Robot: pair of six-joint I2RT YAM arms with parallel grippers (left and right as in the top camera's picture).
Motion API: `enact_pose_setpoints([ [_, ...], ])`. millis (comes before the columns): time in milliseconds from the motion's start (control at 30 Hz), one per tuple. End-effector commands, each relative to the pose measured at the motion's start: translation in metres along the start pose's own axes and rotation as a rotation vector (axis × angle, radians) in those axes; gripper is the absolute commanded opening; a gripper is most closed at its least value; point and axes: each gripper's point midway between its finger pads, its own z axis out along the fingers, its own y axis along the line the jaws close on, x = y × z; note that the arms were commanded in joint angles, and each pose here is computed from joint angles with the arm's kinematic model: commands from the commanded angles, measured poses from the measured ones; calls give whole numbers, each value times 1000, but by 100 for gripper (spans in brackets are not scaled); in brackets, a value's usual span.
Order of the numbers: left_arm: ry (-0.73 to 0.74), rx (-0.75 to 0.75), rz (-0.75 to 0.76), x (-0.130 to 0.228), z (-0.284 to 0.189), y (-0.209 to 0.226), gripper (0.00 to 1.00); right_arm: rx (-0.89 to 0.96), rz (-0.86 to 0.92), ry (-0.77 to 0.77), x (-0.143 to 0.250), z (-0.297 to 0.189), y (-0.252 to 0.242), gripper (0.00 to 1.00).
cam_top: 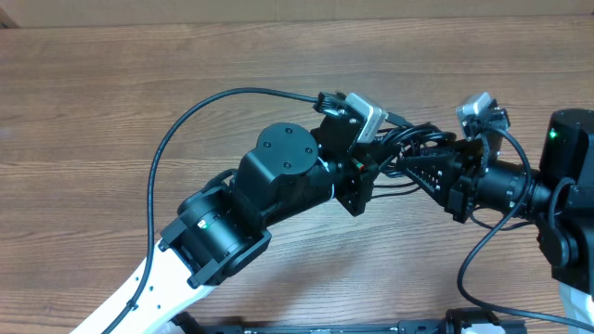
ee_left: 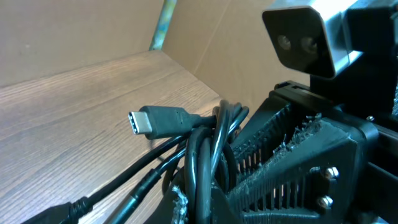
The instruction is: Untangle cables
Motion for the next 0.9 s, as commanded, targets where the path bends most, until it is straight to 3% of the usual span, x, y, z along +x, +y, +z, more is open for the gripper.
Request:
enact_pose_setpoints([
  [0, -30, -49, -16, -8, -11, 4, 4, -40, -32, -21, -6, -4, 12, 6],
  [433, -124, -264, -239, -16, -17, 44, 4, -344, -224, -56, 1, -14, 65, 4],
  [633, -144, -298, -273, -18, -19, 50, 4, -401, -241, -76, -1, -18, 74, 4],
  [867, -230, -393, -458, -22, -24, 70, 4, -461, -261, -98, -2, -22, 84, 4],
])
